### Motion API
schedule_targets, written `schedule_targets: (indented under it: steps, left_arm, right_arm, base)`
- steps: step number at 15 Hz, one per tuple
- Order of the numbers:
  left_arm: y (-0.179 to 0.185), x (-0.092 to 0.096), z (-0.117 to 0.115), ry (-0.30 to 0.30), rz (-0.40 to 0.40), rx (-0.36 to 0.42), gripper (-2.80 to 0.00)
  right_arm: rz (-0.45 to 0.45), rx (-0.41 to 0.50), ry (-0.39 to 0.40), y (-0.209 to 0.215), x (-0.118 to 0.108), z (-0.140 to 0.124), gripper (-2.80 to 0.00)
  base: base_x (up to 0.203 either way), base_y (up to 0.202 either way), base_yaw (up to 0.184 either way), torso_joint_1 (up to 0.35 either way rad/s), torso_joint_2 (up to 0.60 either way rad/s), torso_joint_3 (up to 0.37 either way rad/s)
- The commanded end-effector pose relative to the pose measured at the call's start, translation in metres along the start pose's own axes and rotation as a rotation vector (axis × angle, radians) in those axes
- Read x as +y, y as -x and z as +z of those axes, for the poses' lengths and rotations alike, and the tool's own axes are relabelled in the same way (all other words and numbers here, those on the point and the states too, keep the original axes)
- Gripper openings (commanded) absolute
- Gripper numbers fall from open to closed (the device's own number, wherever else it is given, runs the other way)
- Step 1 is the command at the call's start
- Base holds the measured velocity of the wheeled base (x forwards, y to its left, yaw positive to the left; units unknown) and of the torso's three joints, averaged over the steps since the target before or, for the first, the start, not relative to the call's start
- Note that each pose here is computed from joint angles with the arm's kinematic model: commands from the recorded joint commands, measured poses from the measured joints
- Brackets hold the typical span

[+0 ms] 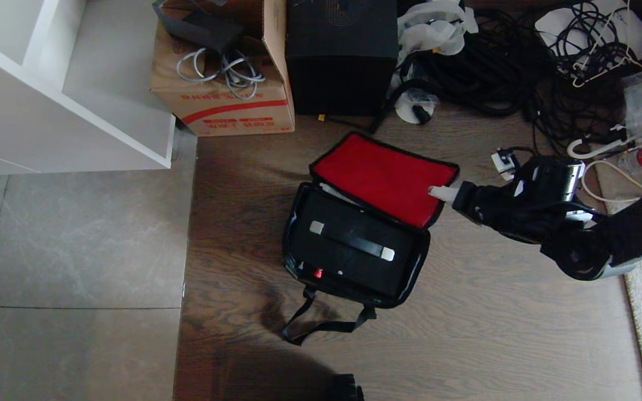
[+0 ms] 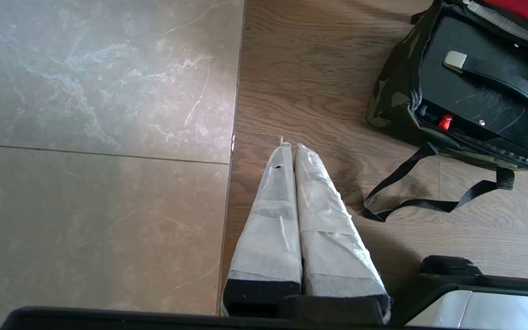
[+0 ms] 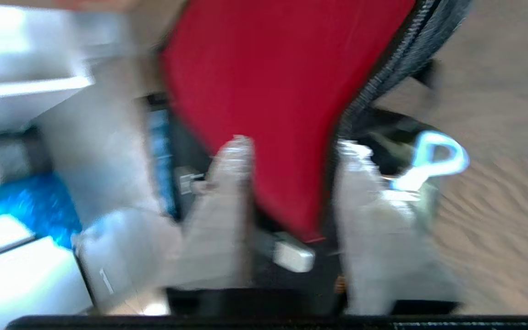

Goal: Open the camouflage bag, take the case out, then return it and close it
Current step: Close the top of the storage box

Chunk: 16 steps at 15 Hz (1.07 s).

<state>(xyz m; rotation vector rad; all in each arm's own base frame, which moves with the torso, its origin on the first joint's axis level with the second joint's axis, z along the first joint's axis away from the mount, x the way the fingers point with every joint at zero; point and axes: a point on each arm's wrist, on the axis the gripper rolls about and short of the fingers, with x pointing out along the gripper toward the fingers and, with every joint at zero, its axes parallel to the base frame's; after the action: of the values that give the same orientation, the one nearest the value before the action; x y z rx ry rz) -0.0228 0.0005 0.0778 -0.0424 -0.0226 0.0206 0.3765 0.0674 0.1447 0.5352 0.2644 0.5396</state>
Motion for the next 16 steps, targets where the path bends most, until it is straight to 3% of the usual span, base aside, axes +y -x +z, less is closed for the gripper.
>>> schedule_targets:
  steps: [1, 6, 12, 16]
  left_arm:
    - [-0.001, 0.0, -0.002, 0.001, 0.001, 0.007, -2.8]
    - [-0.001, 0.0, -0.003, 0.001, 0.001, 0.008, -2.8]
    - [-0.001, 0.0, -0.003, 0.001, 0.002, 0.008, -2.8]
    - [-0.001, 0.0, -0.002, 0.001, 0.001, 0.007, -2.8]
  right_arm:
    - [0.087, -0.037, 0.037, 0.014, 0.022, 0.004, 0.0]
    - [0.152, 0.068, -0.021, 0.029, 0.051, -0.029, 0.0]
    - [0.16, 0.176, -0.07, 0.067, 0.07, -0.058, 0.0]
    - [0.21, 0.172, -0.053, 0.106, 0.088, -0.049, 0.0]
  base:
    - [0.0, 0.0, 0.0, 0.0, 0.0, 0.0]
    - [0.0, 0.0, 0.0, 0.0, 0.0, 0.0]
    - [0.0, 0.0, 0.0, 0.0, 0.0, 0.0]
    - [0.0, 0.0, 0.0, 0.0, 0.0, 0.0]
